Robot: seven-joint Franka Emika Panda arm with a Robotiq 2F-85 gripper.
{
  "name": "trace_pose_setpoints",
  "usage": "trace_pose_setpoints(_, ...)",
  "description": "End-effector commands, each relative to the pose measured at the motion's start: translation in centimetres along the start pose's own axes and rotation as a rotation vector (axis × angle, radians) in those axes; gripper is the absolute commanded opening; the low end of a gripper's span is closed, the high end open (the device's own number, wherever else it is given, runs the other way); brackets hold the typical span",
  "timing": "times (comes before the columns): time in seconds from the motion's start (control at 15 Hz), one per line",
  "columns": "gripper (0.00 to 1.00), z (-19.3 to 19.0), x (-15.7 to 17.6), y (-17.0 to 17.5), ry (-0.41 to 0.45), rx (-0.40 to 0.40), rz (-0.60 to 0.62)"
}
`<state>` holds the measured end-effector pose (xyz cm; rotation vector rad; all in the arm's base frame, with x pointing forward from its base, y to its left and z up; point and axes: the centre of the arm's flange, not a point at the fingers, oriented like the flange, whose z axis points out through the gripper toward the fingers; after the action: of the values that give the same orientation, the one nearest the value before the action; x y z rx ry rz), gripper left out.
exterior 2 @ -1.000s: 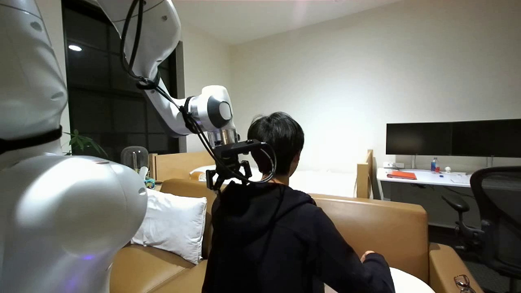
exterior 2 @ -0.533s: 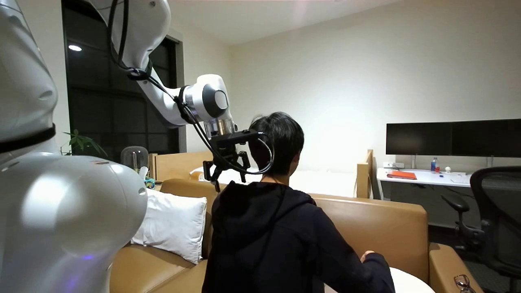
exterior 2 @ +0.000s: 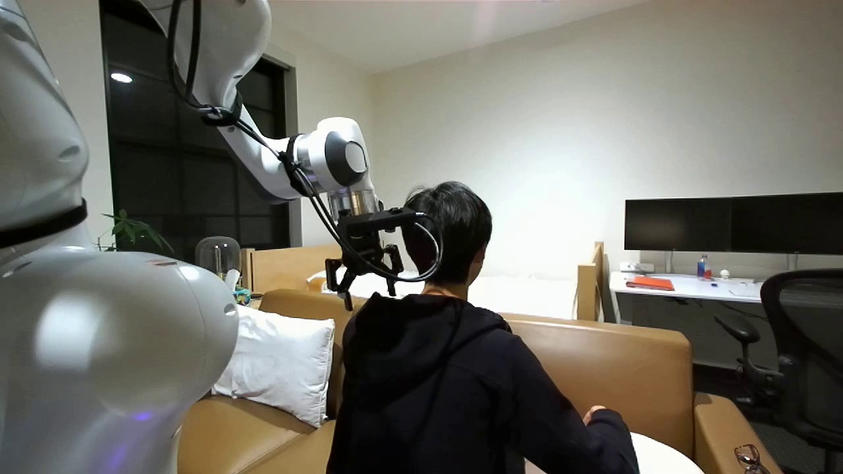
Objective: Put the hood over the person's head
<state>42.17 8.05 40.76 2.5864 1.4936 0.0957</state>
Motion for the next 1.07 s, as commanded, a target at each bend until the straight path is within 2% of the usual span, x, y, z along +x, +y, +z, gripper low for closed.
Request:
trace_pose_setpoints(0.0, 0.75, -0.06, -0.66, -0.87, -0.007, -0.002, 0.041)
trace_pose_setpoints(0.07, 0.74, -0.01, -0.67, -0.89, -0.006, -0.002, 0.048)
trace_pose_setpoints(0.8, 0.02, 0.28, -0.82, -0.91, -0.022, -0.005, 0.074)
trace_pose_setpoints(1.0, 0.0, -0.1, -0.77, -0.88, -0.032, -0.023, 0.079)
